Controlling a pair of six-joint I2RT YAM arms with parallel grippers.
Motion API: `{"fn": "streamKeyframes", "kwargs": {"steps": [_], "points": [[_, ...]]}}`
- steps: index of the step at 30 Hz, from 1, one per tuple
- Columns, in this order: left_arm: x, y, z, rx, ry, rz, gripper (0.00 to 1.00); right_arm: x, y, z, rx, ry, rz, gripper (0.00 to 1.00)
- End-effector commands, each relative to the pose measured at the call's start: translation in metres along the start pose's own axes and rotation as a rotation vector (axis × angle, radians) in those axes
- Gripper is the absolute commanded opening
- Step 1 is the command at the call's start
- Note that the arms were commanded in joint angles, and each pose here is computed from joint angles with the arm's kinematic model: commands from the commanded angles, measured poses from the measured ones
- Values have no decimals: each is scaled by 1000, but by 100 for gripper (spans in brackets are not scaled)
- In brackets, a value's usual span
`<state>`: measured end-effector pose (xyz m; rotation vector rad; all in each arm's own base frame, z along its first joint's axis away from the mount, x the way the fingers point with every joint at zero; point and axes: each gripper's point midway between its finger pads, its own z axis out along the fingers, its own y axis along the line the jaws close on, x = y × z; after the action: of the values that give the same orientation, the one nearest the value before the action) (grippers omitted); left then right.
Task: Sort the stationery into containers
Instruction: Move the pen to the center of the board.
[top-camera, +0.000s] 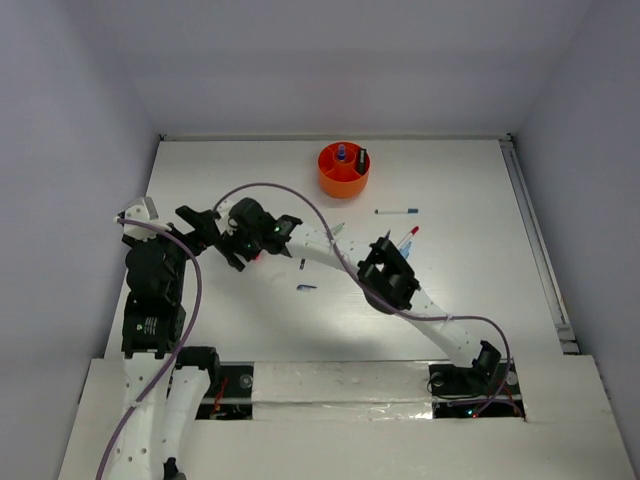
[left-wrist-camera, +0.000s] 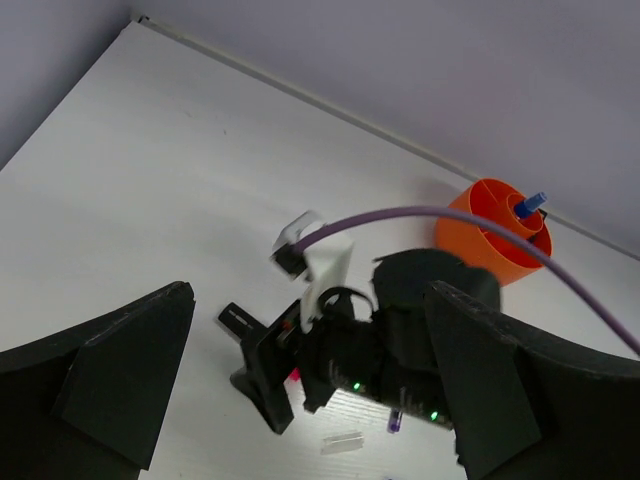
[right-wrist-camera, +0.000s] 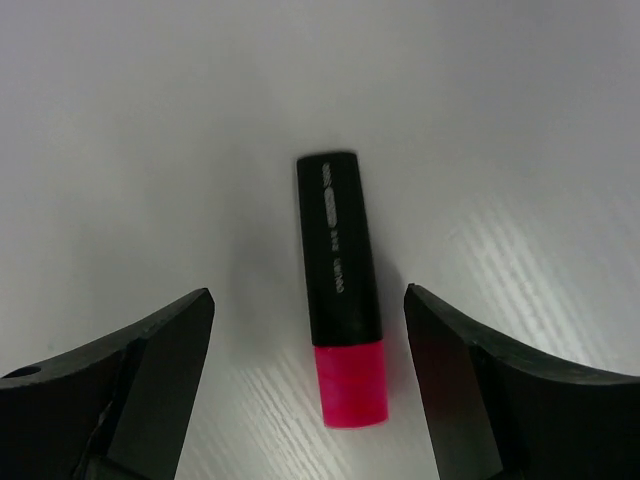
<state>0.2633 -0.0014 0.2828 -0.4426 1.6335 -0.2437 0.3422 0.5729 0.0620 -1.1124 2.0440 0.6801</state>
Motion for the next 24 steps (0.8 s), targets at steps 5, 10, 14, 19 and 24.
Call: {"fn": "streamKeyframes", "kwargs": {"steps": [5,10,14,19,24], "points": [[-26,-13,-5,46,-69,0,99,18,-13,0,122,72,-102,64],[-25,-13,-6,49,-65,2,99,41,-30,-10,210,99,-131,34],[-25,-15,-6,57,-63,2,99,46,-57,-26,272,77,-122,25],[-24,-15,-6,60,-60,2,99,52,-90,-55,264,48,-73,26],[-23,-17,-6,70,-56,6,99,69,-96,-69,206,100,-108,35]]}}
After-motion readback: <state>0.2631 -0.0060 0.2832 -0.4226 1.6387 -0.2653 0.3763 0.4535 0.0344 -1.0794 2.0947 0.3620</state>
